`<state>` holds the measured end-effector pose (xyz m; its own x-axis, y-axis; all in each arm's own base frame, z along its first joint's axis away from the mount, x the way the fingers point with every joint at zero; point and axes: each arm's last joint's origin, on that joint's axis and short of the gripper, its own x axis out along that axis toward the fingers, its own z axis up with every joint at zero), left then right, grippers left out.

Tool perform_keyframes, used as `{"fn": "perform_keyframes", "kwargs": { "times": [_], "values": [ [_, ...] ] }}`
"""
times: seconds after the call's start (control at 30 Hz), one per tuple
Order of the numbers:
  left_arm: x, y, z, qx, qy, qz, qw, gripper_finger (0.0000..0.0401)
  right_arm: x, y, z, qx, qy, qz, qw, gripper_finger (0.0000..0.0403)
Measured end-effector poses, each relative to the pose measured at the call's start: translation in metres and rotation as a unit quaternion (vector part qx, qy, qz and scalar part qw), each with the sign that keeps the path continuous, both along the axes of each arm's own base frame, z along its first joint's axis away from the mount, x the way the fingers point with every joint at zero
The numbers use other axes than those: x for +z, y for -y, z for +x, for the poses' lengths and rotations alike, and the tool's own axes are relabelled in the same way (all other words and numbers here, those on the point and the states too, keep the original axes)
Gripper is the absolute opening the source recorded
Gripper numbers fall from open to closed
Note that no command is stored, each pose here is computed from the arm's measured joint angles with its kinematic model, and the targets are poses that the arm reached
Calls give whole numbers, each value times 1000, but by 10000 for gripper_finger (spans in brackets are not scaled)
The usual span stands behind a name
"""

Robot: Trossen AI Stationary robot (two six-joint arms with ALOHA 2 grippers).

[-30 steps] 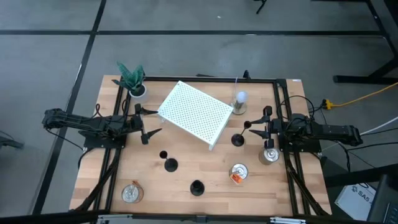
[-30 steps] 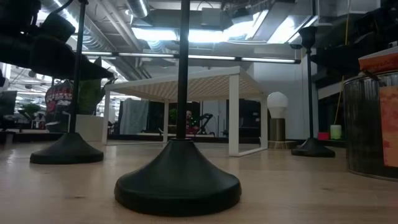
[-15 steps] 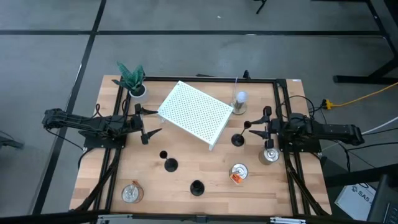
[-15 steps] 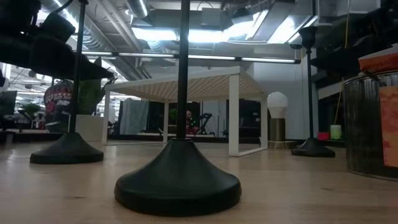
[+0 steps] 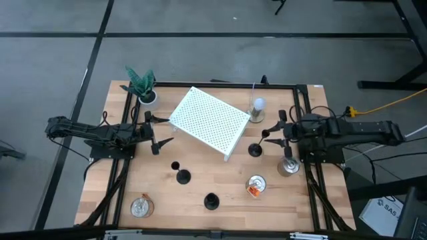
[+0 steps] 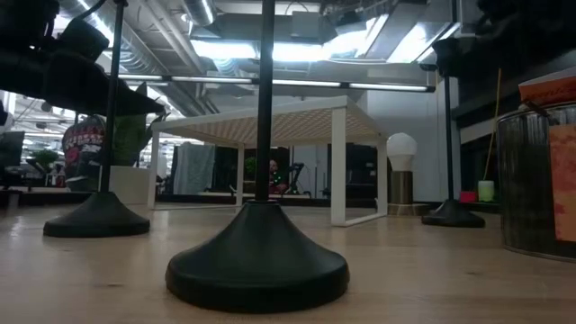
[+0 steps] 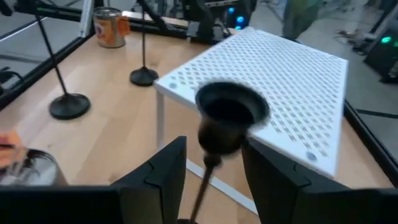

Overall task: Pick & Place candle stick holders
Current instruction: Put the top black candle holder on the shelf

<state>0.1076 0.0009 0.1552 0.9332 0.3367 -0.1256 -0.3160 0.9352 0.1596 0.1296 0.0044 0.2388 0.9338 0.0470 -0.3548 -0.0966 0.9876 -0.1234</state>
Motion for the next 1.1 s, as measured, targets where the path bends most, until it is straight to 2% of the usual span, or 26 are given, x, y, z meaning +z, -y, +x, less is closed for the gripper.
{"fn": "perform_keyframes", "kwargs": {
  "times": [0.17, 0.37, 0.53, 0.7, 1.1],
  "values": [
    [0, 0, 0, 0, 0, 0, 1000, 400, 10, -12, 11, 41, -13, -1, 999, 160],
    [0, 0, 0, 0, 0, 0, 1000, 400, 4, -33, 11, 114, -39, -6, 993, 160],
    [0, 0, 0, 0, 0, 0, 1000, 400, -6, -44, 11, 147, -83, -15, 985, 160],
    [0, 0, 0, 0, 0, 0, 1000, 400, -11, -45, 16, 147, -108, -19, 983, 160],
    [0, 0, 0, 0, 0, 0, 1000, 400, -1, -30, 24, 92, -132, -16, 987, 160]
  ]
}}
